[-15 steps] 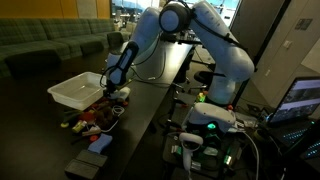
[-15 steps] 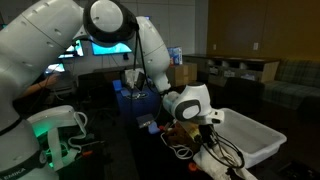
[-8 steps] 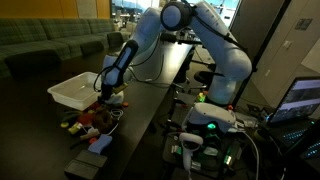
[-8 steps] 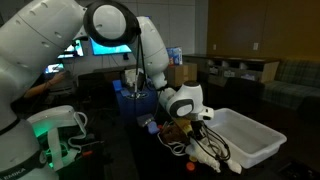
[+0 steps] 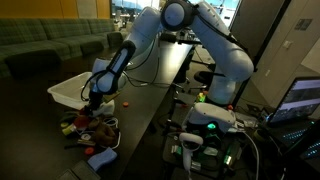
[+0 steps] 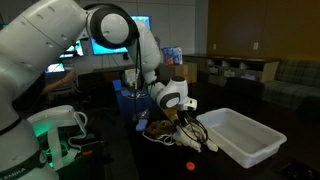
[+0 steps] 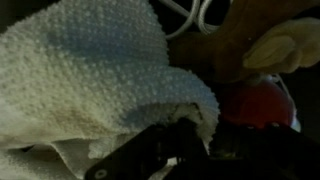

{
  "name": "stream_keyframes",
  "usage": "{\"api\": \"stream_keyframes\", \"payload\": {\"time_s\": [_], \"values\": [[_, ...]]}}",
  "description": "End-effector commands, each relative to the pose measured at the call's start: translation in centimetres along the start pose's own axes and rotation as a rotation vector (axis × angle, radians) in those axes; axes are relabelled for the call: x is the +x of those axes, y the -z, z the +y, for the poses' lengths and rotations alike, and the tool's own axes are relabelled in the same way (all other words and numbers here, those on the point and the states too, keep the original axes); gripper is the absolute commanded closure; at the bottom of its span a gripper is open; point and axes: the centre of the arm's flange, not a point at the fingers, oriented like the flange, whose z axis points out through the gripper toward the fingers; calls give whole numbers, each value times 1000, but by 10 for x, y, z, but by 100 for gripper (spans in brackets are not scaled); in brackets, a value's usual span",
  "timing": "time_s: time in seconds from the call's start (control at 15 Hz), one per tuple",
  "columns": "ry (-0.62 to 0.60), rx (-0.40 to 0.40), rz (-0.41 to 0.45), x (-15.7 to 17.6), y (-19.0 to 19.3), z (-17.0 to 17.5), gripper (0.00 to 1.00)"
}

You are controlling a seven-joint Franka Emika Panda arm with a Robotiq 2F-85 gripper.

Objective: Mop all the things away to the left with the white towel and put it in the box

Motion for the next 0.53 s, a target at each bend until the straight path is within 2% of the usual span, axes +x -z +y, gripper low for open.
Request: {"api": "stream_keyframes", "payload": {"time_s": [0.0, 0.2, 0.47], "values": [[-7, 26, 40, 6, -10, -54, 94], [-8, 58, 53, 3, -17, -99, 94], [16, 109, 79, -1, -5, -150, 94]]}}
